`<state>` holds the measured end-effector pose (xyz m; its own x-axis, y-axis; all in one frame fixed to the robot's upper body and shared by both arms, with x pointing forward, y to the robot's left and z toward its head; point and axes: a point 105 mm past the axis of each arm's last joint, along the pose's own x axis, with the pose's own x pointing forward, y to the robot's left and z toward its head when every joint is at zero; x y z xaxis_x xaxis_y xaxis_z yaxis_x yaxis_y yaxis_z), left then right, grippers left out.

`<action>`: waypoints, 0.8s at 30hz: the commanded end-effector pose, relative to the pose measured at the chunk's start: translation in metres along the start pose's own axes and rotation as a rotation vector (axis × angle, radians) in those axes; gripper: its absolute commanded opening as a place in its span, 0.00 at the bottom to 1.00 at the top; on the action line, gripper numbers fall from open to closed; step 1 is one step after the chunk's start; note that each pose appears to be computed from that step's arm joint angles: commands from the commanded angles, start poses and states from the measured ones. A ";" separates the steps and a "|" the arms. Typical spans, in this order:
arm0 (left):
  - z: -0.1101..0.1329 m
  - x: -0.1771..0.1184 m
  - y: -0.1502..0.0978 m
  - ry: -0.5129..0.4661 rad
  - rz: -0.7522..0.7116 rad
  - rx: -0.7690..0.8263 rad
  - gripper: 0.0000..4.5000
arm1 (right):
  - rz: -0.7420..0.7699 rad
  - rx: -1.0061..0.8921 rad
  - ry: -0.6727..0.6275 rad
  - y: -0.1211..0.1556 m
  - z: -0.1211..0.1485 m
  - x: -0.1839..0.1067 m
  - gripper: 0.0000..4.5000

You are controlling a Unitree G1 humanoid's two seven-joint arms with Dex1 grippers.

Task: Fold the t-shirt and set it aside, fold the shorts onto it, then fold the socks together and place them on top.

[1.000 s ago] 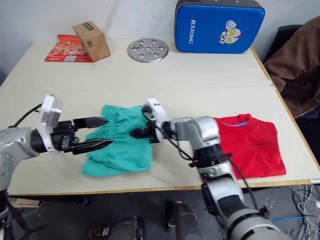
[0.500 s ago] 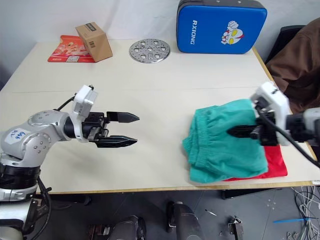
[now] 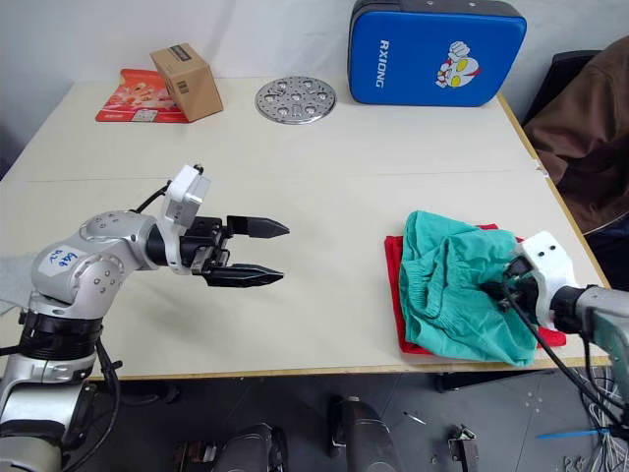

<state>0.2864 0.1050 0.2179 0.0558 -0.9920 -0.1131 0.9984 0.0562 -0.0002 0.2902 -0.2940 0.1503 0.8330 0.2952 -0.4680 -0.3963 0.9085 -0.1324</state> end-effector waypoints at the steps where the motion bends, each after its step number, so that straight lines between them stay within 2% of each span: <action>1: -0.001 -0.015 0.000 0.028 0.072 0.024 1.00 | -0.129 -0.093 -0.162 -0.020 0.043 -0.024 0.47; 4: -0.006 -0.030 0.005 0.036 0.164 0.008 1.00 | -0.198 -0.147 -0.268 -0.032 0.071 -0.033 0.71; 6: -0.010 -0.039 0.008 0.039 0.223 0.004 1.00 | -0.193 -0.161 -0.334 -0.030 0.088 -0.031 0.84; 8: -0.017 -0.055 0.011 0.050 0.328 -0.004 1.00 | -0.116 -0.168 -0.401 -0.011 0.107 -0.020 0.99; 11: -0.026 -0.076 0.007 0.081 0.432 -0.011 1.00 | -0.079 -0.222 -0.380 0.005 0.112 -0.008 0.99; 13: -0.034 -0.095 0.007 0.111 0.530 -0.015 1.00 | 0.006 -0.190 -0.428 0.023 0.122 -0.004 0.99; 16: -0.046 -0.134 0.013 0.173 0.744 -0.005 1.00 | 0.339 -0.133 -0.519 0.085 0.137 -0.009 0.99; 18: -0.055 -0.166 0.017 0.232 0.913 -0.001 1.00 | 0.579 -0.153 -0.514 0.128 0.133 -0.019 0.99; 21: -0.067 -0.205 0.013 0.313 1.089 0.006 1.00 | 0.778 -0.173 -0.455 0.162 0.118 -0.026 0.99; 24: -0.077 -0.244 0.007 0.393 1.261 0.004 1.00 | 0.871 -0.185 -0.416 0.179 0.108 -0.027 0.99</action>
<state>0.2814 0.3337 0.1509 0.8983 -0.2666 -0.3493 0.3576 0.9055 0.2286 0.2479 -0.1134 0.2290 0.3253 0.9372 -0.1262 -0.9452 0.3263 -0.0130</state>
